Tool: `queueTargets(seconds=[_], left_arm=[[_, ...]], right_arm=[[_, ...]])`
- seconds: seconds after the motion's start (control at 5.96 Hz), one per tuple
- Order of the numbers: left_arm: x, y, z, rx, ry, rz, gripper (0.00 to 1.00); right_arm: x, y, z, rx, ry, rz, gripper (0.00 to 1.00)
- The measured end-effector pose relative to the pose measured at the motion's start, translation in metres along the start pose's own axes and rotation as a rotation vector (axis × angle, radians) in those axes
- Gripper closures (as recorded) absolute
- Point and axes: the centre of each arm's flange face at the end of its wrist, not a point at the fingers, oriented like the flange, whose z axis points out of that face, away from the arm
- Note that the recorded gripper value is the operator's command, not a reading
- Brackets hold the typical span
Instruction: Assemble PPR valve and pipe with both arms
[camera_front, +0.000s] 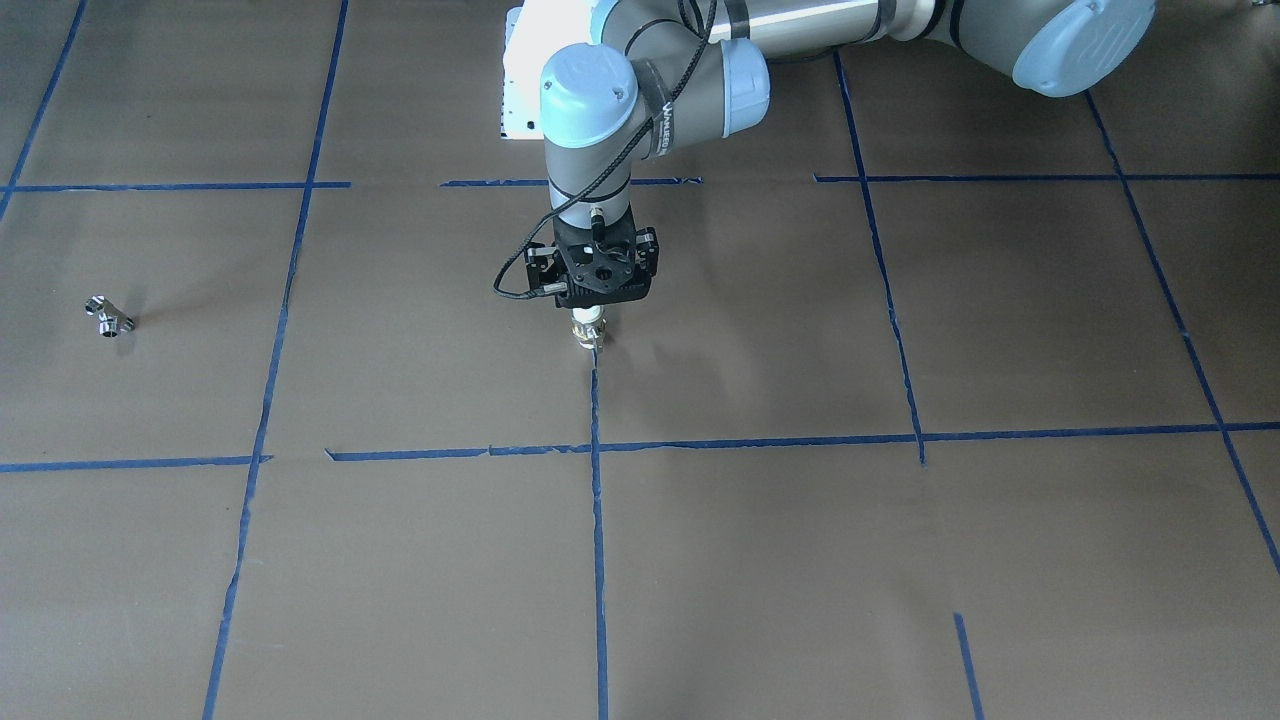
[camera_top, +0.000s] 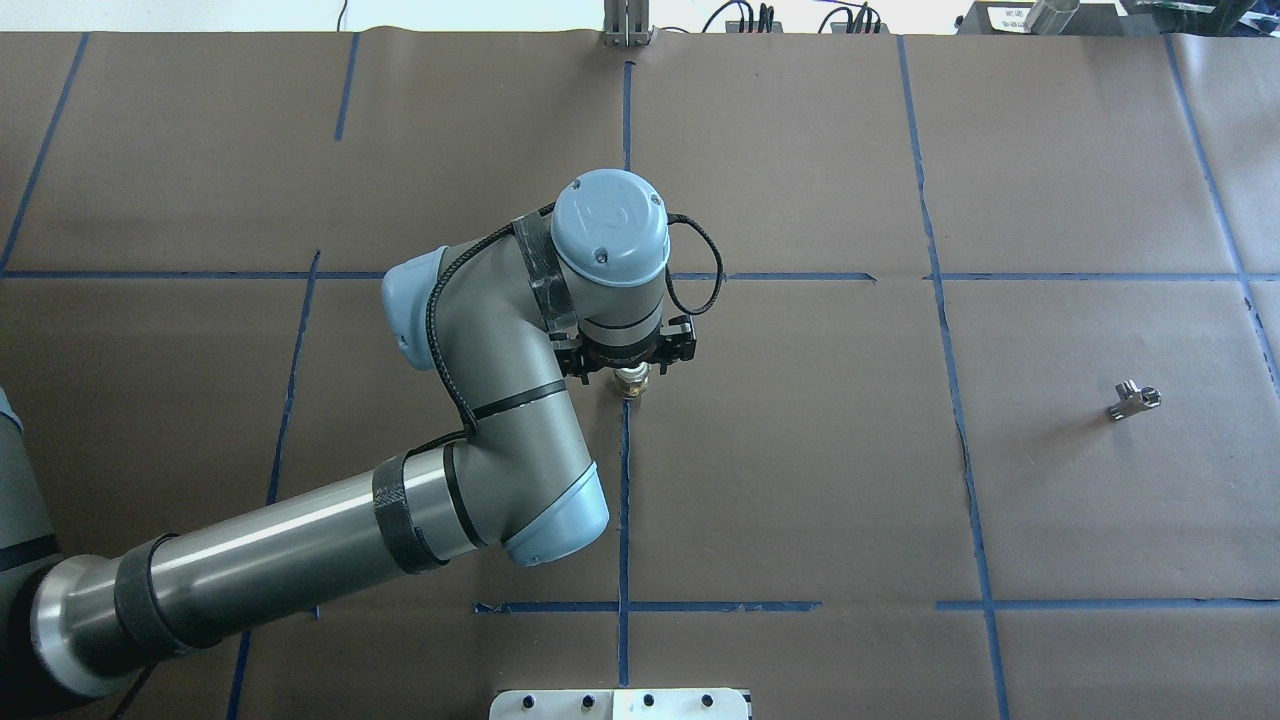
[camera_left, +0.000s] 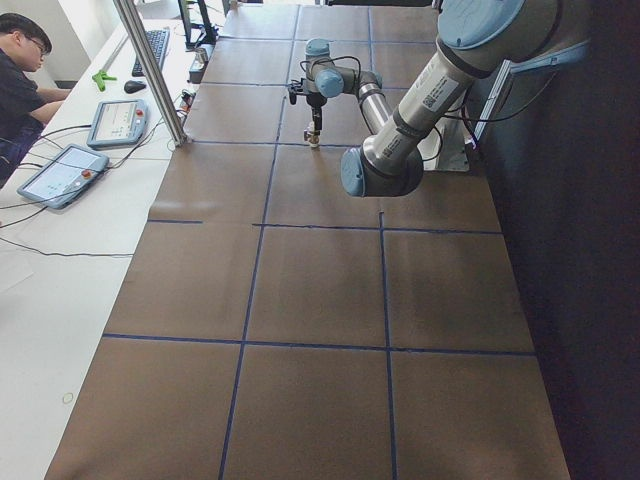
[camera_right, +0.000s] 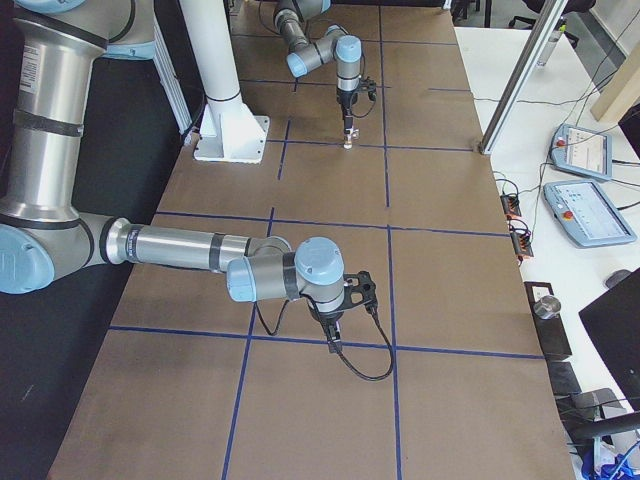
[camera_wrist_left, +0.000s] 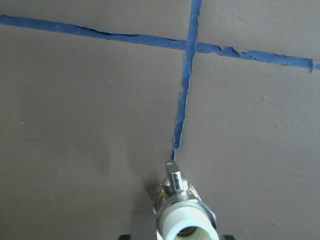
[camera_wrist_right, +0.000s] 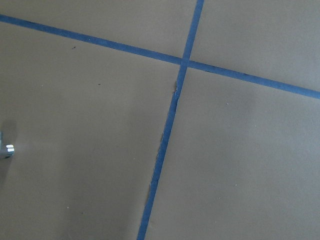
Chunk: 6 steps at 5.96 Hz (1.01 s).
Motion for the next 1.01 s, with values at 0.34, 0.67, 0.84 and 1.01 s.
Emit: queueTargets(seconds=[0.34,0.67,0.84,1.01], left_arm=[[-0.007,-0.002,-0.013,0.003,0.013,0.003,0.0],[-0.076,-0.013,-0.031,-0.015,0.03,0.096,0.0],[-0.139,-0.028,-0.042,-0.022,0.027,0.187,0.0],[-0.21,-0.048,-0.055,-0.027,0.016,0.284,0.0]], right_arm=[[0.0,0.0,0.0,0.0,0.0,0.0,0.0],[-0.002,-0.001,0.001,-0.003,0.0,-0.003,0.0],[-0.004,-0.002,0.003,-0.007,-0.004,-0.008,0.0],[-0.009,-0.007,0.005,-0.008,-0.012,-0.018,0.0]])
